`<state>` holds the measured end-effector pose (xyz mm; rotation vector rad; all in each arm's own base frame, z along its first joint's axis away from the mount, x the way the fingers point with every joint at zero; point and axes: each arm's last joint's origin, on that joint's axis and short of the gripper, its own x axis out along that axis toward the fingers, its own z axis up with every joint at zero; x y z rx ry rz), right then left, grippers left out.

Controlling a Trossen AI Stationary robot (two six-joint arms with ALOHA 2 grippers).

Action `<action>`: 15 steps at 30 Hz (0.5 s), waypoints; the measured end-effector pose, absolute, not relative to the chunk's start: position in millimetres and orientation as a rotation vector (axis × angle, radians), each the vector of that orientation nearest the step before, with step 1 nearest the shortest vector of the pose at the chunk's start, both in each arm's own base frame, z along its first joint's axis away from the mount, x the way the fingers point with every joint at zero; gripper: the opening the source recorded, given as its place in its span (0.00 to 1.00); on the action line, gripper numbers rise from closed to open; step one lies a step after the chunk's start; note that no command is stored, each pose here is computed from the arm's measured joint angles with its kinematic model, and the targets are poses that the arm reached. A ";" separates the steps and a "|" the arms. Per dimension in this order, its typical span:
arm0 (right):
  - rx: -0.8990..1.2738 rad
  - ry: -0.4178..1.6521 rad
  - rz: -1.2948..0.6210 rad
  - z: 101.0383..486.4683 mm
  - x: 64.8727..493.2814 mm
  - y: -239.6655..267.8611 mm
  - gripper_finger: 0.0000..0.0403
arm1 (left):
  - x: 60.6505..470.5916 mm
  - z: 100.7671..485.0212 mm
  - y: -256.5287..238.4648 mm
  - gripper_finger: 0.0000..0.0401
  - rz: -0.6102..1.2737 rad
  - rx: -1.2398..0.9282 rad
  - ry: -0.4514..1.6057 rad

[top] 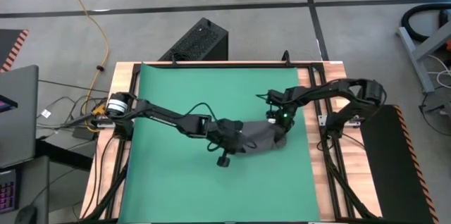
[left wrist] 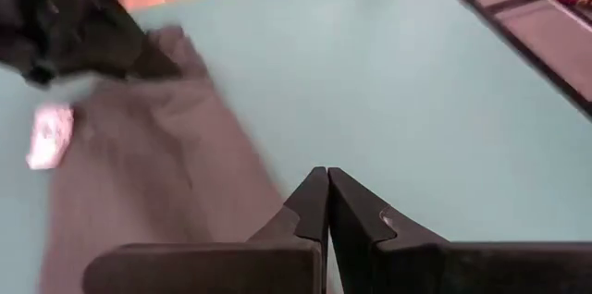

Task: Roll towel
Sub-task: Roll the gray towel

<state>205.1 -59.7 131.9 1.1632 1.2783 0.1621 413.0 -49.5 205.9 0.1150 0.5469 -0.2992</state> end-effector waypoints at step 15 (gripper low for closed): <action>1.222 1.219 0.330 109.2 228.2 -69.2 0.17 | 400.7 191.8 -77.2 0.00 -0.312 0.291 0.683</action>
